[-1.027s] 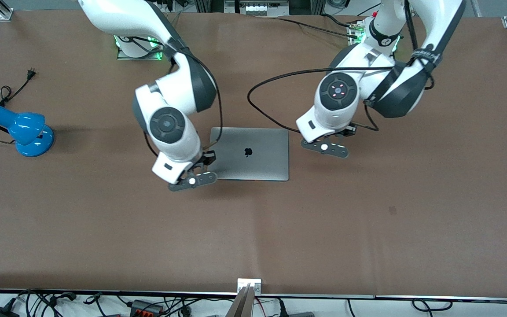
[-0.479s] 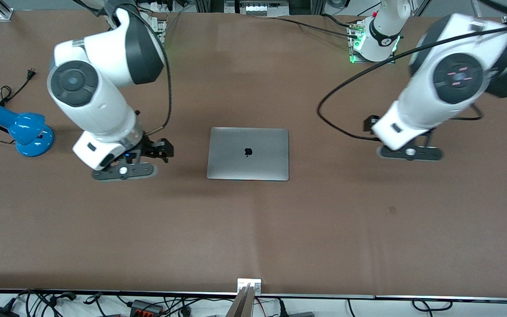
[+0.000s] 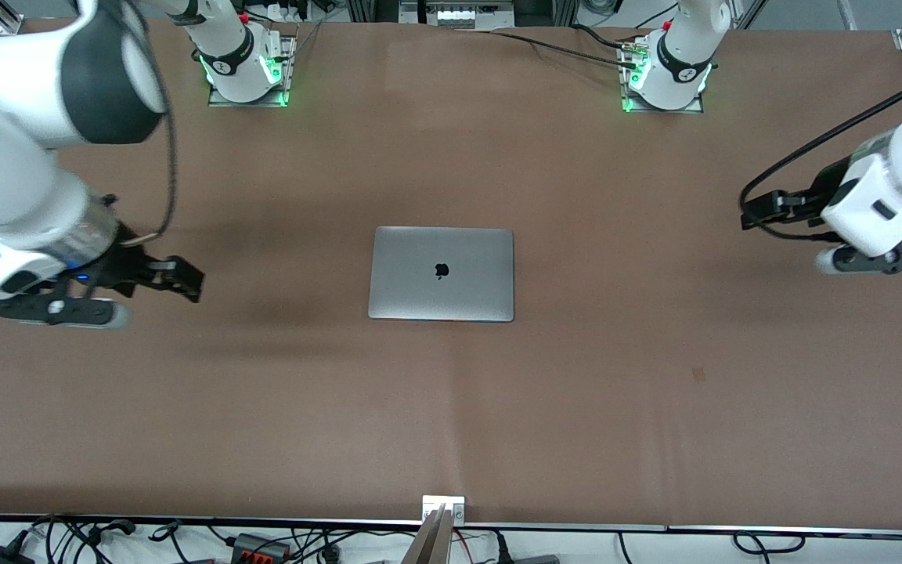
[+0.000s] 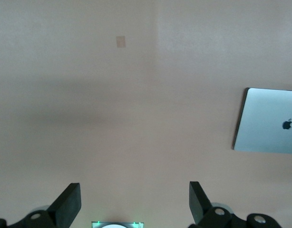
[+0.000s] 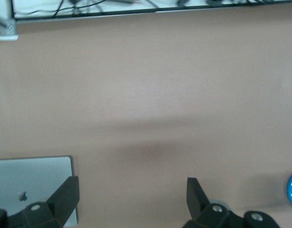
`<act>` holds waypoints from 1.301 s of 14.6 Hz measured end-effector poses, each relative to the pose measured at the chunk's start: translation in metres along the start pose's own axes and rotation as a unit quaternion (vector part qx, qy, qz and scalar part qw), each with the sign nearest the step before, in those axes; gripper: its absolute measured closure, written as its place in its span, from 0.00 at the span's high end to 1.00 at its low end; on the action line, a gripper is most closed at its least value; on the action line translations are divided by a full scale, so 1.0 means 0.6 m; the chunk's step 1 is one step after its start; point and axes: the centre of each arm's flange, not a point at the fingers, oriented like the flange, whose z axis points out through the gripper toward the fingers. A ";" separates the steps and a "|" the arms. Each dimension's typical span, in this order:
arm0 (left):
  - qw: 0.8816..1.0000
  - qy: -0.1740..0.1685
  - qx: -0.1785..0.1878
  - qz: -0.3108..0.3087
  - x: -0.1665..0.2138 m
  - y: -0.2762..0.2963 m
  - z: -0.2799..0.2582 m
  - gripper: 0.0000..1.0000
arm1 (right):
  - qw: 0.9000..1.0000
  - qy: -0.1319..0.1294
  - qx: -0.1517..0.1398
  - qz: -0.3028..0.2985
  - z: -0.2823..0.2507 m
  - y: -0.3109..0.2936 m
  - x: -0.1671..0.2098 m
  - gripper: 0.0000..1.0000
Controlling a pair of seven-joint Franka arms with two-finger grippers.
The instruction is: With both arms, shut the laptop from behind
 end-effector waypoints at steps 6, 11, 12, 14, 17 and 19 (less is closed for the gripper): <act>0.998 0.050 0.015 0.044 -0.051 -0.031 0.009 1.00 | 0.998 0.009 0.026 0.058 -0.040 0.169 0.020 1.00; 0.997 0.063 0.016 0.047 -0.072 -0.028 0.018 1.00 | 0.999 0.002 0.026 0.024 -0.057 0.243 0.007 1.00; 0.997 0.064 0.016 0.047 -0.072 -0.028 0.017 1.00 | 1.000 -0.008 0.015 0.011 -0.057 0.243 0.001 1.00; 0.997 0.064 0.016 0.047 -0.072 -0.028 0.017 1.00 | 0.999 -0.038 0.001 -0.001 -0.059 0.241 -0.017 1.00; 0.996 0.066 0.016 0.051 -0.073 -0.027 0.014 1.00 | 0.998 -0.056 -0.001 -0.005 -0.057 0.246 -0.047 1.00; 0.996 0.067 0.016 0.056 -0.075 -0.022 0.012 1.00 | 0.999 -0.044 0.000 -0.018 -0.046 0.250 -0.074 1.00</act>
